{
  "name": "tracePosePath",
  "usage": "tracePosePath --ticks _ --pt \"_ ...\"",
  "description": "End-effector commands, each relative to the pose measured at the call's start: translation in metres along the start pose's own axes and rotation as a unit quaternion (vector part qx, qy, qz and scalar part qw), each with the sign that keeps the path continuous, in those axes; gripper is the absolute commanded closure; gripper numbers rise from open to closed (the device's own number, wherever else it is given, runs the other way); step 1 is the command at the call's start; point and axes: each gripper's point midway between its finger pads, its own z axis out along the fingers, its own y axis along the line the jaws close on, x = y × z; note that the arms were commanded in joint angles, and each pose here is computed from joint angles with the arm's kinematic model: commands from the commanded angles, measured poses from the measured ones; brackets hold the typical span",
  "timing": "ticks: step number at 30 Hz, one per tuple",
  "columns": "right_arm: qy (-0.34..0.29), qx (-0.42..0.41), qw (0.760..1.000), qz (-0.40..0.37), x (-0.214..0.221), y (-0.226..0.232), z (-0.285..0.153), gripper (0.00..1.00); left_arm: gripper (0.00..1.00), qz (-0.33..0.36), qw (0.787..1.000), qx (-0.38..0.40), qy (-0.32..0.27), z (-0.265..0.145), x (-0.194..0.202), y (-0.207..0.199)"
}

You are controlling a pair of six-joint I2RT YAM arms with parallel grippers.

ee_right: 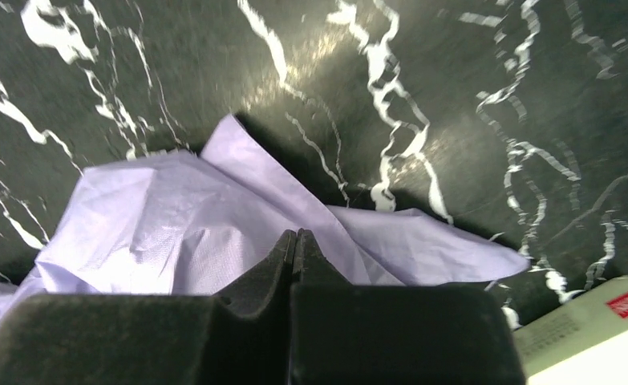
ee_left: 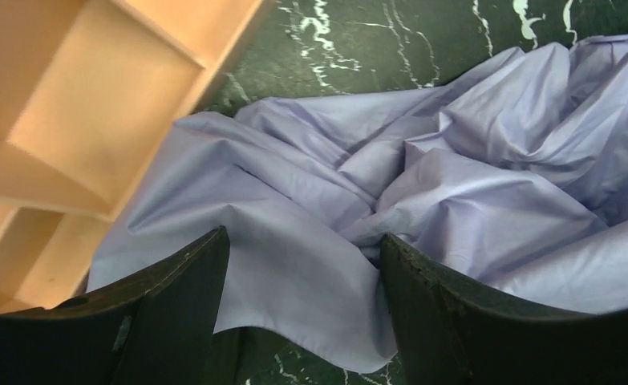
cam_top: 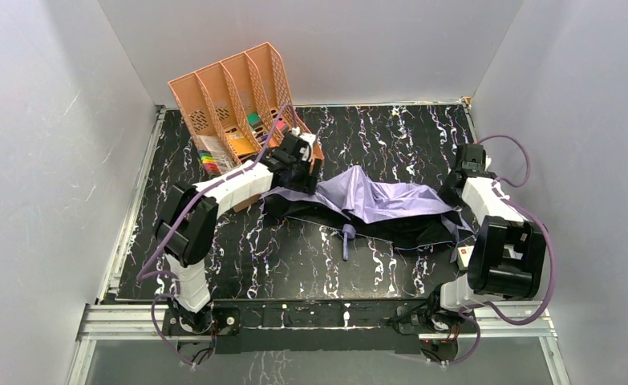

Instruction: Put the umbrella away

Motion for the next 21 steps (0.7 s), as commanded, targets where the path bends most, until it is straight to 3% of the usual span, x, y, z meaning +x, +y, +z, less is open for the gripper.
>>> tracePosePath --ticks 1,10,17,21 --pt "0.043 -0.054 0.997 0.015 0.029 0.017 0.011 0.95 0.33 0.020 0.999 0.023 0.010 0.011 0.013 -0.026" --pt "0.138 -0.137 0.981 0.026 0.097 0.043 0.016 0.98 0.38 0.016 0.994 0.098 0.039 0.035 0.038 -0.074" --pt "0.184 -0.239 0.953 0.028 0.137 0.105 -0.008 0.99 0.44 0.035 0.981 0.190 0.033 0.030 0.039 -0.133" --pt "0.182 -0.308 0.933 0.040 0.138 0.144 -0.026 0.97 0.46 0.031 0.964 0.264 0.027 0.019 0.033 -0.170"
